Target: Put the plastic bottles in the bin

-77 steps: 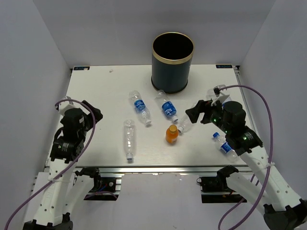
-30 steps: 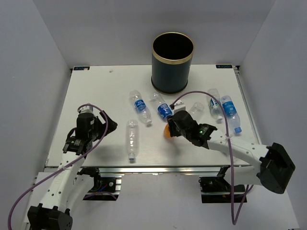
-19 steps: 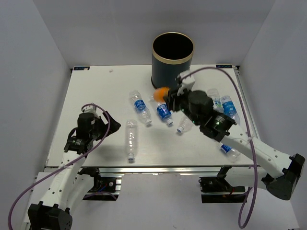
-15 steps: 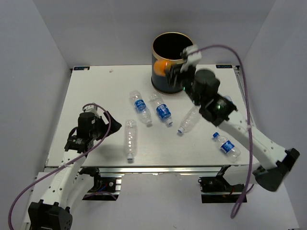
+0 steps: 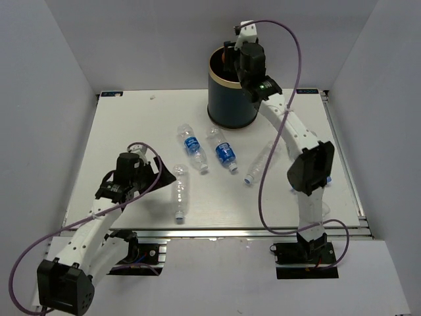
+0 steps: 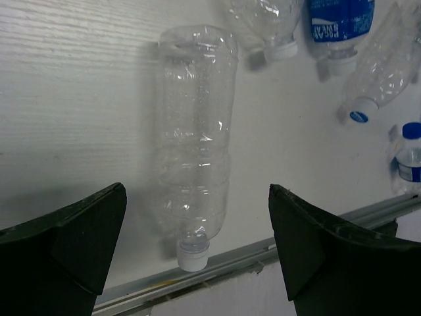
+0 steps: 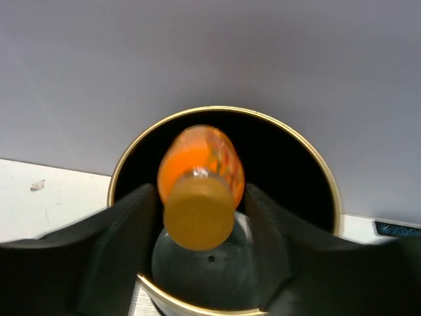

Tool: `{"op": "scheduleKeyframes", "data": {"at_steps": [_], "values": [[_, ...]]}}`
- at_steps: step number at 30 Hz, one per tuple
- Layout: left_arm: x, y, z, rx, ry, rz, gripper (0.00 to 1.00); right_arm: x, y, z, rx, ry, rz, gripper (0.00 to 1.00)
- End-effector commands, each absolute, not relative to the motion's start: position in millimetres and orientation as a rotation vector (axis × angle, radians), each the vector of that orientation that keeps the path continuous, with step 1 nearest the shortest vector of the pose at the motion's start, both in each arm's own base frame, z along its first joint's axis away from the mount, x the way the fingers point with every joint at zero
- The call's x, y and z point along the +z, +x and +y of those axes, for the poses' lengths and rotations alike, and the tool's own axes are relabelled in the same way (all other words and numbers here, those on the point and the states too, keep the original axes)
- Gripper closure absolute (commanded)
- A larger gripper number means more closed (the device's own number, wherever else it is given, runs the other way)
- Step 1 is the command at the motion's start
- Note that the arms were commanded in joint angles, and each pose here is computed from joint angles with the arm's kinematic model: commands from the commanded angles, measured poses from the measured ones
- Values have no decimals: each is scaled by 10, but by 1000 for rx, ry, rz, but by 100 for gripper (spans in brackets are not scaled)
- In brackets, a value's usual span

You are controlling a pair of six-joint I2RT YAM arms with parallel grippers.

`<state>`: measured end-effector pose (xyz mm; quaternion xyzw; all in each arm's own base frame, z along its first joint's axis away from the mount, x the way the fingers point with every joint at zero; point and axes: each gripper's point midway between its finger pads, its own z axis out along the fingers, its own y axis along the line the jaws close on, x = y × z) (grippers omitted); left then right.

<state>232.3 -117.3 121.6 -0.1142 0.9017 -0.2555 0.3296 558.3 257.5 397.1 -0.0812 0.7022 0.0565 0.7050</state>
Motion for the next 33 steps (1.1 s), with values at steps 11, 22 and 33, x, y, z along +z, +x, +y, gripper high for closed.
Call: {"op": "scheduleKeyframes", "data": {"at_steps": [11,22,33], "values": [[837,2333,-1634,-505,-163,2493,2,4870,4700,2097,220,-132,1402,12],[580,2475,-1764,-343,-136,2521,26,4020,3714,1914,420,-184,1566,12],[1881,2707,-2049,-572,118,2135,64,3615,2685,2610,1001,-607,1581,11]]}}
